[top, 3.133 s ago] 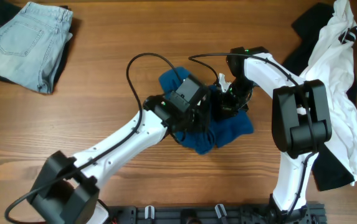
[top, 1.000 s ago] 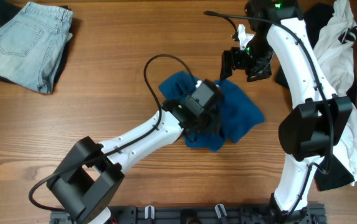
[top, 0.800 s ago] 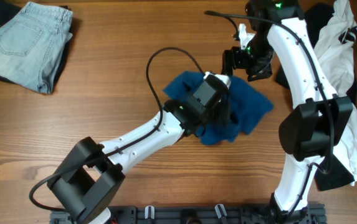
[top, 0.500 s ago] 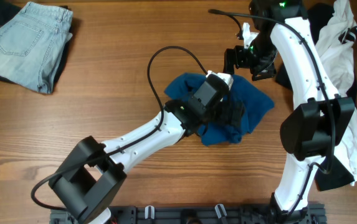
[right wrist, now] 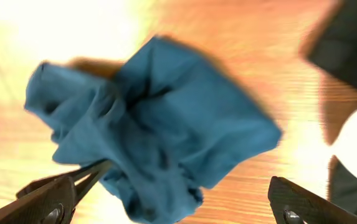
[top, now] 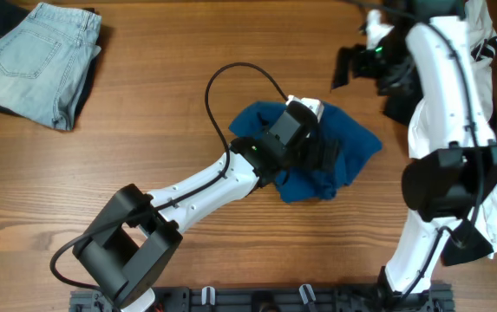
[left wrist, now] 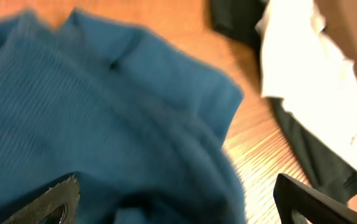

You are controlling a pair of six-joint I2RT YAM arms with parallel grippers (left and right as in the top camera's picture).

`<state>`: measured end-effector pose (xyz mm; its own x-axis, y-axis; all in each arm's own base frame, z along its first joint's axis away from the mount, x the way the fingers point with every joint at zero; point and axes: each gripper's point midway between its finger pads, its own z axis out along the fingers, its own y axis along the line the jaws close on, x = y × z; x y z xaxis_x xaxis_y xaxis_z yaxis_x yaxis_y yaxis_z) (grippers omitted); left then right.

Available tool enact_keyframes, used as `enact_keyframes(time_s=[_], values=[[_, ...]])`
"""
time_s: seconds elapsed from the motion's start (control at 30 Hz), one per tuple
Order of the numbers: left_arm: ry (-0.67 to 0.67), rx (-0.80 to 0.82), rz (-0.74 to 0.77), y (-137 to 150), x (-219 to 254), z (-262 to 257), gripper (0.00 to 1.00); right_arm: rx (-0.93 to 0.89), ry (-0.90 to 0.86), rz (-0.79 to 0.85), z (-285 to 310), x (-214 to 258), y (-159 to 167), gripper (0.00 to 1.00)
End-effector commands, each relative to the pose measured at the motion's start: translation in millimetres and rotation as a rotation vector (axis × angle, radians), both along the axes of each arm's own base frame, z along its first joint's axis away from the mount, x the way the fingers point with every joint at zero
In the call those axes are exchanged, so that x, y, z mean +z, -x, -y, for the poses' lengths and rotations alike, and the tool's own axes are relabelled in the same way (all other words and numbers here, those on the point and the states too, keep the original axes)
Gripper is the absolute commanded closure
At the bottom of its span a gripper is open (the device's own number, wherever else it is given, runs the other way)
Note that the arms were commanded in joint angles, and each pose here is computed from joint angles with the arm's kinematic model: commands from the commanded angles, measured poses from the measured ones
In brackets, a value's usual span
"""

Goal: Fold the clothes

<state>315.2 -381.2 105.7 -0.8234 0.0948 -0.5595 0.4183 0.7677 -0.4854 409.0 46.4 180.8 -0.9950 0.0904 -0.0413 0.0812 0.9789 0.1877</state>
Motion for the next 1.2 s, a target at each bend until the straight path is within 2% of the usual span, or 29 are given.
enact_keyframes(time_s=[0.0, 0.27, 0.5, 0.6, 0.7, 0.83, 0.93, 1.1, 1.17], values=[[0.068, 0.012, 0.084, -17.9, 23.0, 11.7, 0.00, -0.053, -0.027, 0.079, 15.4, 27.1, -5.9, 0.01], [0.208, 0.009, 0.212, -33.0, 60.5, 31.7, 0.00, -0.067, -0.025, 0.083, 22.9, 27.7, -6.7, 0.01], [0.007, 0.053, -0.021, -14.9, 4.2, -10.4, 0.00, -0.091, -0.027, 0.083, 32.5, 27.8, -7.2, 0.00], [0.004, 0.067, -0.014, -17.9, 15.6, -21.5, 0.00, -0.106, -0.027, 0.083, 38.8, 27.8, -7.3, 0.00], [0.041, 0.088, 0.046, -21.1, 48.6, -28.1, 0.00, -0.116, -0.038, 0.084, 41.9, 28.2, -7.4, 0.00], [0.023, 0.110, 0.058, -10.4, 72.5, -45.5, 0.00, -0.117, -0.041, 0.085, 42.8, 28.4, -7.6, 0.01], [-0.045, 0.131, 0.004, 2.4, 65.0, -62.6, 0.00, -0.117, -0.041, 0.085, 42.8, 28.4, -7.6, 0.00], [-0.156, 0.215, -0.202, 27.0, 25.6, -86.1, 0.00, -0.119, -0.041, 0.085, 43.6, 28.4, -7.6, 0.00], [-0.182, 0.222, -0.238, 30.2, 14.0, -88.0, 0.00, -0.119, -0.041, 0.085, 43.5, 28.4, -7.6, 0.00]])
